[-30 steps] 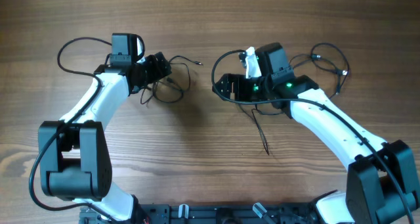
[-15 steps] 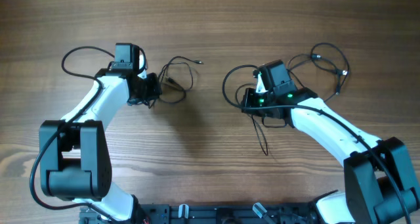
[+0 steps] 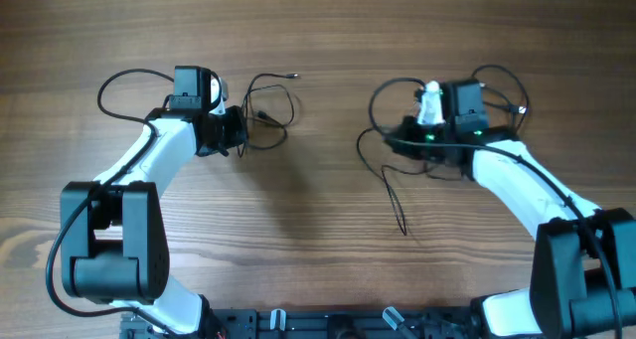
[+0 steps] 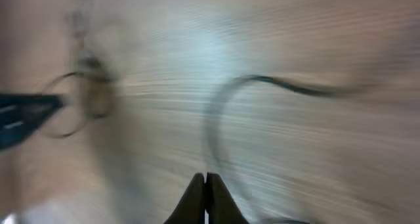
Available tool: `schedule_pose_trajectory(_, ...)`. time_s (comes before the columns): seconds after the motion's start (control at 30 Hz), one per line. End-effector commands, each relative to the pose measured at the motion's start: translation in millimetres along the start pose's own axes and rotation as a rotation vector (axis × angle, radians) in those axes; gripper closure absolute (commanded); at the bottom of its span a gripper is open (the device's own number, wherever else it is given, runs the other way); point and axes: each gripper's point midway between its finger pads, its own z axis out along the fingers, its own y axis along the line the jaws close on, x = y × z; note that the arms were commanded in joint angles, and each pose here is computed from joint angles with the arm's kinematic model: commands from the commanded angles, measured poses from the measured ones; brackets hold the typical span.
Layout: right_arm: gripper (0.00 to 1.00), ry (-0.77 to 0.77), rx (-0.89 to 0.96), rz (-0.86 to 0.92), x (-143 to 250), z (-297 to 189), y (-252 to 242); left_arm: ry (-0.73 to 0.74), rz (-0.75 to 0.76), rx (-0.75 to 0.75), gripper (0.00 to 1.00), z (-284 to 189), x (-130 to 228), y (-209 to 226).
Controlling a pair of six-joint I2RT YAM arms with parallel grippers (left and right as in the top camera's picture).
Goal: Untangle cables
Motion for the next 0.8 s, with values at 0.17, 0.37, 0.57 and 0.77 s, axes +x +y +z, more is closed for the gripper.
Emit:
schedule_pose_trajectory(0.17, 0.95, 0.158, 0.063, 0.060, 55, 45, 16, 0.008, 0.005, 0.014, 0.96, -2, 4, -2)
schedule_pose_trajectory(0.37, 0.96, 0.244, 0.149, 0.248, 68, 51, -32, 0.006, 0.009, 0.059, 0.96, -2, 2, -10)
schedule_pose_trajectory(0.57, 0.96, 0.211, 0.344, 0.397, 55, 7, -110, -0.141, 0.063, 0.560, 0.96, -64, -51, -113)
schedule_pose_trajectory(0.77, 0.96, 0.215, 0.176, 0.334, 15, -27, -81, -0.498, 0.294, 1.052, 0.96, -231, -95, -226)
